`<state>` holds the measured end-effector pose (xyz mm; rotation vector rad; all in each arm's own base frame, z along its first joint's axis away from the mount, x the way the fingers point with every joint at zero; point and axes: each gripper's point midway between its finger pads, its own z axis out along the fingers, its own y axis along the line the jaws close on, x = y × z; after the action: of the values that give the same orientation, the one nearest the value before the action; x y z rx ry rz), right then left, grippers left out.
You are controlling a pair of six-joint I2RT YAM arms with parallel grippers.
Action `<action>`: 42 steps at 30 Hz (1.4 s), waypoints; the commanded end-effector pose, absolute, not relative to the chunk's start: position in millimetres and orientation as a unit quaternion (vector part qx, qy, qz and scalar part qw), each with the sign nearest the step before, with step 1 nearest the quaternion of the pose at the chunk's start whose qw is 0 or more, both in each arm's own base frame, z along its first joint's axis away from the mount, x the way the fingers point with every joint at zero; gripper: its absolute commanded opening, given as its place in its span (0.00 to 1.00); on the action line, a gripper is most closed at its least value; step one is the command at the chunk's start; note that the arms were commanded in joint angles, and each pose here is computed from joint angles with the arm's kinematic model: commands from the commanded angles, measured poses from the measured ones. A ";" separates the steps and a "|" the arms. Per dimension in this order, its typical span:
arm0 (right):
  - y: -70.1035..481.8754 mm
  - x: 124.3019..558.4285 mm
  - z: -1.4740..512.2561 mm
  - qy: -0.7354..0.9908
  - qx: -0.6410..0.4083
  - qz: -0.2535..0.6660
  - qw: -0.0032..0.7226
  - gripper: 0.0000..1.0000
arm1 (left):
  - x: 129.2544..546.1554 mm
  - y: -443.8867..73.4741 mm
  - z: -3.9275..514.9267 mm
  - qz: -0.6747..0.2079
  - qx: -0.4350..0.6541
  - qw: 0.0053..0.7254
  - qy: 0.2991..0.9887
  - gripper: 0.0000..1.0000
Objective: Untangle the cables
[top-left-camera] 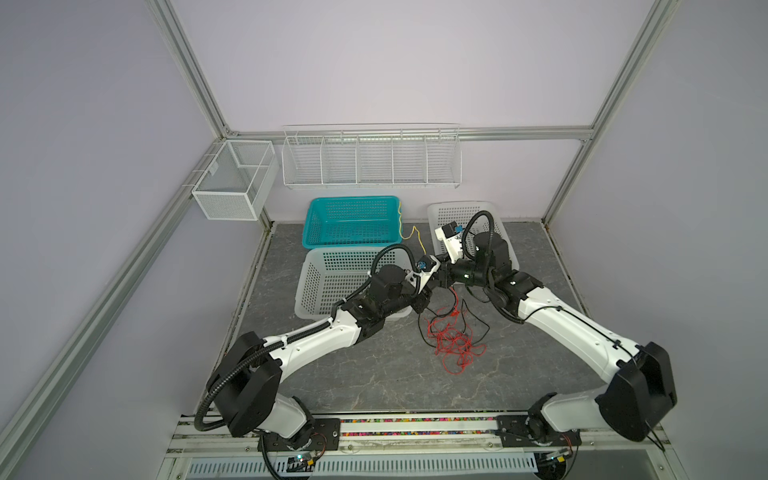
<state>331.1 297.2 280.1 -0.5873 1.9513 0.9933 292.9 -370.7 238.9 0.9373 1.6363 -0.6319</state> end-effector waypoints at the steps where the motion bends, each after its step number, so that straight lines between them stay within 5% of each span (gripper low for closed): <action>1: 275.8 341.6 288.9 0.779 -0.183 0.394 0.452 0.06 | 300.6 -352.3 248.5 -0.237 0.360 0.575 0.695 0.37; 4: 261.3 350.0 288.6 0.779 -0.149 0.403 0.457 0.06 | 299.9 -341.2 254.1 -0.228 0.346 0.590 0.693 0.46; 18: 255.5 357.6 321.7 0.716 -0.109 0.528 0.445 0.06 | 301.4 -329.2 255.1 -0.219 0.320 0.602 0.698 0.48; 42: 294.2 347.9 342.9 0.655 -0.159 0.616 0.407 0.06 | 311.7 -363.6 265.1 -0.289 0.303 0.613 0.670 0.33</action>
<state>352.6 288.0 320.9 -0.3628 1.7333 1.4945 310.7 -358.1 243.2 0.7336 1.6193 -0.6126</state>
